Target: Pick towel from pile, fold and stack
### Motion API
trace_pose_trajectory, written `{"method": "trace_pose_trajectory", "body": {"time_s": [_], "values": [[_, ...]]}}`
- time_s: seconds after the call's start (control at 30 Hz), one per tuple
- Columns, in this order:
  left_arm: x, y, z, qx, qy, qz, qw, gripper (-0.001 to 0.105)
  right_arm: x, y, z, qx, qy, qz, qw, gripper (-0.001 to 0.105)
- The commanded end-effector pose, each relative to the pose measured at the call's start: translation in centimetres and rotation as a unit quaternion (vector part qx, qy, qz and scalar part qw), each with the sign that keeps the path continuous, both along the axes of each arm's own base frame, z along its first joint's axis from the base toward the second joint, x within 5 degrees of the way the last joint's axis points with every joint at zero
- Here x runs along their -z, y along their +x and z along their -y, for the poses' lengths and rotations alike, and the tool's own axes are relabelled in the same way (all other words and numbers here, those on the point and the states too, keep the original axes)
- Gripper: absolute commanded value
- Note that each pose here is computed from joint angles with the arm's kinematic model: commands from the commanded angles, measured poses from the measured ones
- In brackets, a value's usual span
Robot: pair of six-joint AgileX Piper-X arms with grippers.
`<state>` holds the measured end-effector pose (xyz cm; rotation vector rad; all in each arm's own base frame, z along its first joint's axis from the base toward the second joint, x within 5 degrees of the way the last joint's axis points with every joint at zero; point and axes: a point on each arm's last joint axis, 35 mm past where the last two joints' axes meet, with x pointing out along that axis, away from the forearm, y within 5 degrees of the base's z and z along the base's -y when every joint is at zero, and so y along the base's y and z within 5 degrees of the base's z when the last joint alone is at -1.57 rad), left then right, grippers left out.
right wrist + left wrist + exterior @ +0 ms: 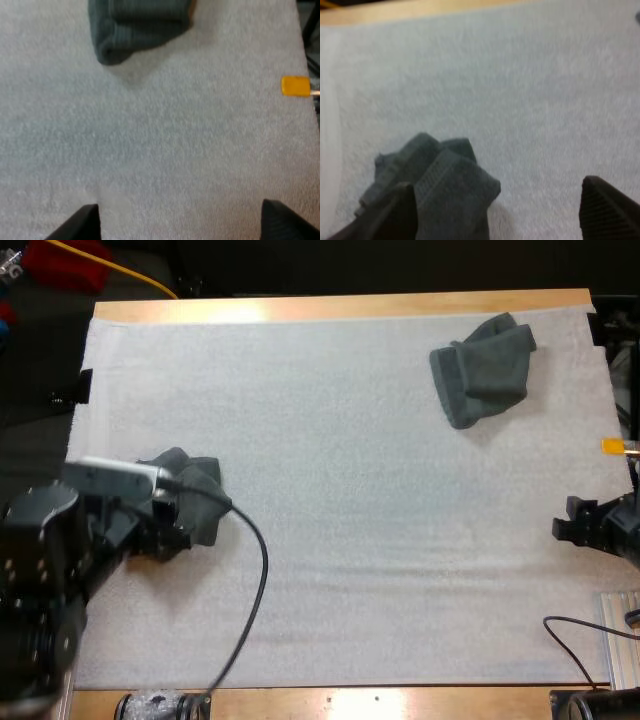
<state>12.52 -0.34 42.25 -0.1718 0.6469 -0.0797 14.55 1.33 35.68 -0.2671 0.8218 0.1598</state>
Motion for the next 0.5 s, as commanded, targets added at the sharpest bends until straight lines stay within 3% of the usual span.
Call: {"method": "trace_pose_trajectory", "body": {"time_s": [0.0,0.33,0.47], "values": [[-0.5,-0.9,0.0,-0.002,0.004,0.015,0.9999,0.065,-0.4,-0.6,0.1,0.0,-0.002,0.01,1.0,0.063],[-2.0,-6.1,0.1,-0.002,0.005,0.098,0.9952,0.065,-2.2,-4.5,0.4,0.01,0.017,0.087,0.996,0.063],[-2.4,-9.0,0.1,0.012,0.031,0.147,0.9886,0.065,-3.0,-6.7,0.6,0.01,0.034,0.128,0.991,0.063]]}}
